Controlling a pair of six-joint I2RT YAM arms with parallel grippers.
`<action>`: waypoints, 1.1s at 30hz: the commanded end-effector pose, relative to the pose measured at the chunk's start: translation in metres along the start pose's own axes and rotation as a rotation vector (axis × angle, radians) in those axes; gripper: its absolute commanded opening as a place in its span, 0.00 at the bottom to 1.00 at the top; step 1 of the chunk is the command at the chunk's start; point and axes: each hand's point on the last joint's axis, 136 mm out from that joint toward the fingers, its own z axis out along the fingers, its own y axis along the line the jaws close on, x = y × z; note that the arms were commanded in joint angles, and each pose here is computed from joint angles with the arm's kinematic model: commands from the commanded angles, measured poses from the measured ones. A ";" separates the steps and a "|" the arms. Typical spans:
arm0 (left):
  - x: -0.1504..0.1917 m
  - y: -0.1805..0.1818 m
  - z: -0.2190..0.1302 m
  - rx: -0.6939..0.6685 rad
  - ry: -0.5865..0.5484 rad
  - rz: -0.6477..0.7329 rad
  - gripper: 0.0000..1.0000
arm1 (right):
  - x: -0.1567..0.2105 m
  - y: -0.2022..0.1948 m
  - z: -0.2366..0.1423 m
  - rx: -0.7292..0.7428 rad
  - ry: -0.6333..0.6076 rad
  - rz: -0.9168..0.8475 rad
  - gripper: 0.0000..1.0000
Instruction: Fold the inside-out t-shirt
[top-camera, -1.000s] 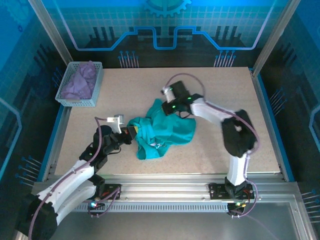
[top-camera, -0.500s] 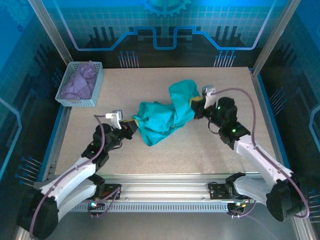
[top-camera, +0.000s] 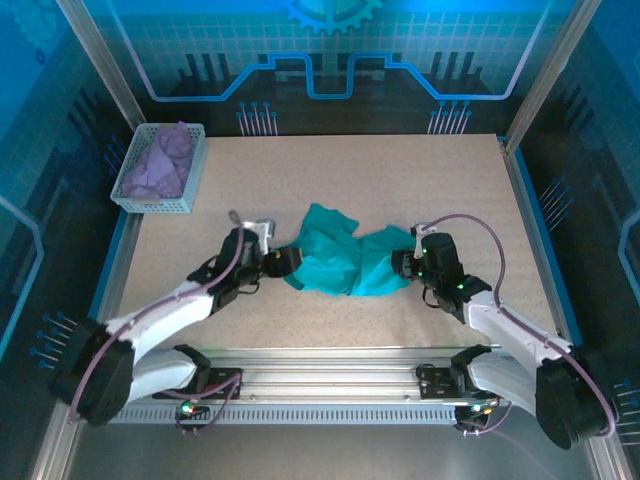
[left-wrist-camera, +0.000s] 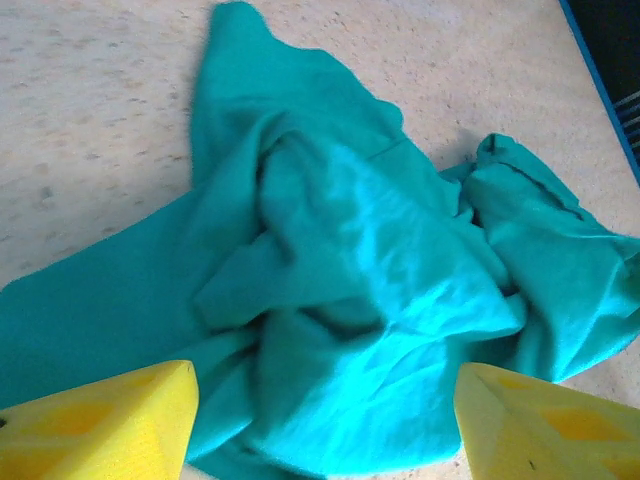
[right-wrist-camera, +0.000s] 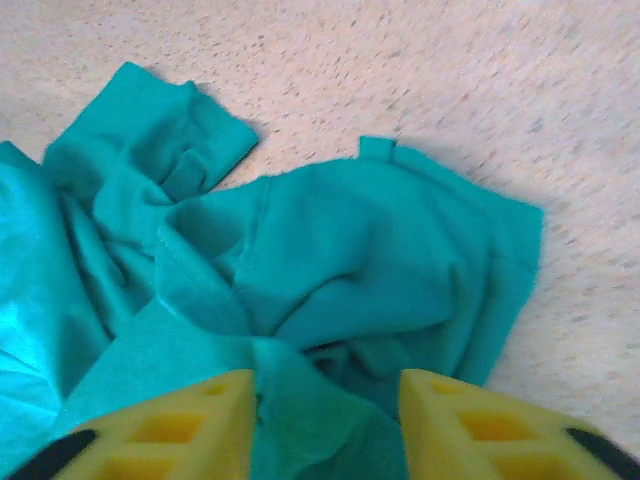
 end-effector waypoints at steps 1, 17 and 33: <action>0.007 0.001 0.025 -0.075 0.152 0.021 0.69 | -0.037 0.011 -0.022 0.060 -0.117 -0.101 0.50; -0.018 -0.062 0.020 0.200 0.119 -0.027 0.00 | -0.021 0.107 -0.010 -0.281 -0.018 -0.347 0.57; -0.031 -0.135 -0.037 0.476 0.016 0.020 0.00 | -0.029 0.113 -0.020 -0.367 -0.006 -0.272 0.67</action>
